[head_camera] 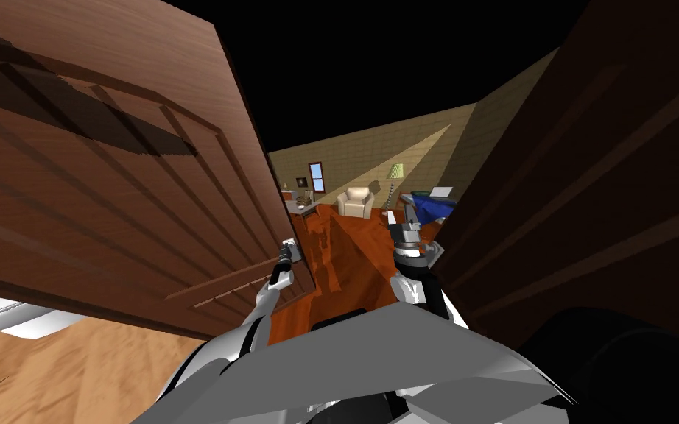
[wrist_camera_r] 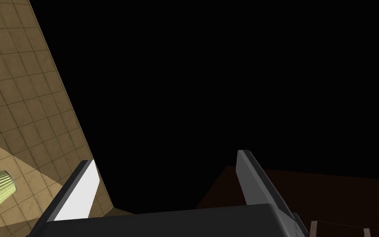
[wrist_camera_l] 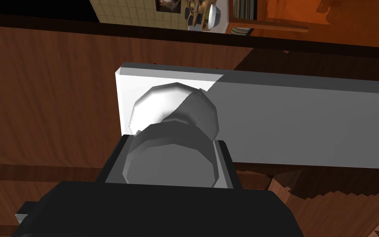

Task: Push the door open

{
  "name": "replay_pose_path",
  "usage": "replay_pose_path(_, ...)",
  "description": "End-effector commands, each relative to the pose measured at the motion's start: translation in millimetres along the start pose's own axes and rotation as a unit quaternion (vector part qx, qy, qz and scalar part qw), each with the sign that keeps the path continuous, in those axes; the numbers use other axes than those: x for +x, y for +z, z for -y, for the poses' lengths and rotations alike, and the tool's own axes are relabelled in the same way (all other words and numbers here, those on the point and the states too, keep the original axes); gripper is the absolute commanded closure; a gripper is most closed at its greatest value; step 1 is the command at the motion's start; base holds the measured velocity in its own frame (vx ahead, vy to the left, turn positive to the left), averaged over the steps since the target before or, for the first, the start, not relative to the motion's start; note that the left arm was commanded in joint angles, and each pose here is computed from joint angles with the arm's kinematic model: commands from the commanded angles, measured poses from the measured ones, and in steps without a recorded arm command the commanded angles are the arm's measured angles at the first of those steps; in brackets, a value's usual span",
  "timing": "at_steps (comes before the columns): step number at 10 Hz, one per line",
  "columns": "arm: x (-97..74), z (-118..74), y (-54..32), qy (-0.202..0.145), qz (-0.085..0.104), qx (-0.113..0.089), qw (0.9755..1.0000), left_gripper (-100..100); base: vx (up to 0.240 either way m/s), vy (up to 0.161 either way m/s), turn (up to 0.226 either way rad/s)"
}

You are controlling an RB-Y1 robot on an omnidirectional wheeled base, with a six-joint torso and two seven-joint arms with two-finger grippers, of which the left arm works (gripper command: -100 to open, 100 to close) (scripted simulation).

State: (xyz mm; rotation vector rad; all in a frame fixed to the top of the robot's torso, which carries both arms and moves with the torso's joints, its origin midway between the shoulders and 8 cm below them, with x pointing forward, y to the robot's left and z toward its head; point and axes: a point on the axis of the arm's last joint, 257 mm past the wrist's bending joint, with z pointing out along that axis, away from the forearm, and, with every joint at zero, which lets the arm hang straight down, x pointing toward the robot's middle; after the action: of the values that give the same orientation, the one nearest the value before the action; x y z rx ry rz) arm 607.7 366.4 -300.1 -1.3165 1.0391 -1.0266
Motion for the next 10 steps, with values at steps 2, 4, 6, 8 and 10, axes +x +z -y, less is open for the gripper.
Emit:
replay_pose_path(2,-16.7,3.7,1.7,-0.001,0.014,0.004,0.9999,100,0.193,-0.095,0.057)
replay_pose_path(4,-26.2,1.6,-0.5,-0.001,0.022,0.002,0.9997,100,0.100,-0.023,0.038)
replay_pose_path(6,-35.5,1.7,-0.8,-0.001,0.031,0.002,0.9995,100,0.180,-0.058,0.045)
replay_pose_path(8,-42.6,1.8,-1.1,-0.001,0.037,0.002,0.9993,100,0.172,-0.063,0.055)
replay_pose_path(10,-62.4,2.2,-2.3,-0.001,0.055,0.003,0.9985,100,0.178,-0.051,0.045)
